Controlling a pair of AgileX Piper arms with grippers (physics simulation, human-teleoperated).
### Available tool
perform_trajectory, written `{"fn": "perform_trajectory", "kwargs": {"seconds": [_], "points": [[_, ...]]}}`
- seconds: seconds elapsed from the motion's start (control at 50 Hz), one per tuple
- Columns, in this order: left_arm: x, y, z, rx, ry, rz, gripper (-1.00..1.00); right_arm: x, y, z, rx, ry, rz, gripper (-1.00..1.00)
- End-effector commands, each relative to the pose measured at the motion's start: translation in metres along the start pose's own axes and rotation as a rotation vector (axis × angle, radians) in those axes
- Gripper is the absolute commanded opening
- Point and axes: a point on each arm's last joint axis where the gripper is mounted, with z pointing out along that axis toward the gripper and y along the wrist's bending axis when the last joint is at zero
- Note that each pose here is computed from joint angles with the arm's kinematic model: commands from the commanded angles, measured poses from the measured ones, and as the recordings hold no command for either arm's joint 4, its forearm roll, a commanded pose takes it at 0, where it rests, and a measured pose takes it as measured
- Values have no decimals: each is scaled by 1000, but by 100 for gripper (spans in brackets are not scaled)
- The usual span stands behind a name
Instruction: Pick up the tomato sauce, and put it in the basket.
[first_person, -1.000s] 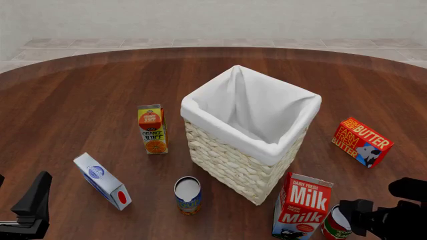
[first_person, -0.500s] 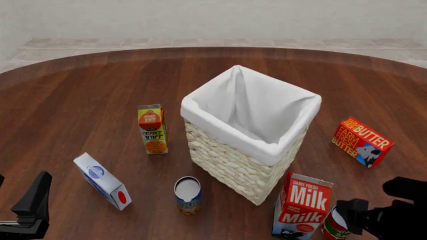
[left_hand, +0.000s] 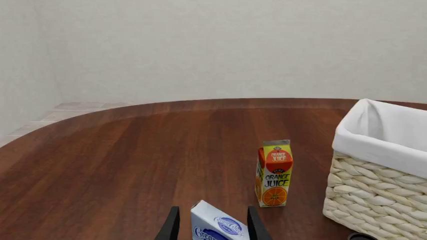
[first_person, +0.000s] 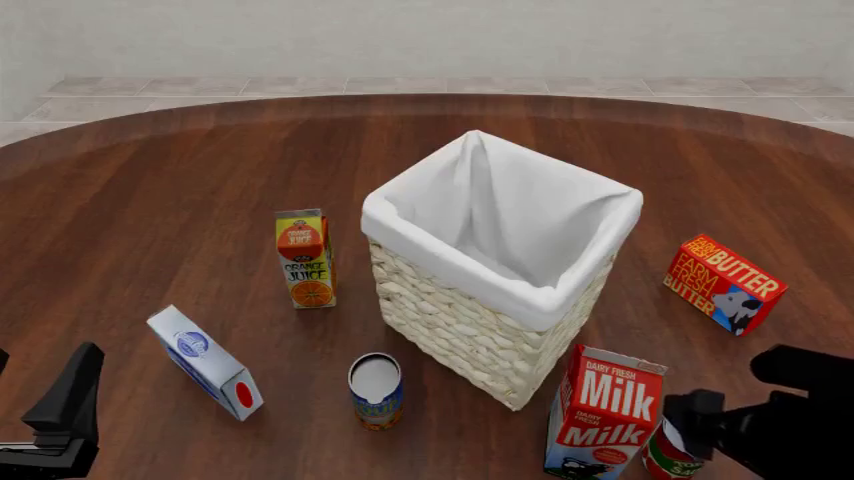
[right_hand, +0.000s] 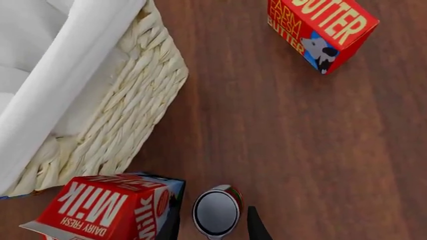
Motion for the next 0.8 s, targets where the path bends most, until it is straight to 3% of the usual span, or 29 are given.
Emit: {"fn": "perform_trajectory", "kwargs": {"seconds": [0.02,0.8], "points": [[0,0,0,4,0,1,100,-1,-1,5,9,14,-1,100],[0,0,0,4,1,0,100,15,-5,15,23,61,13,100]]}}
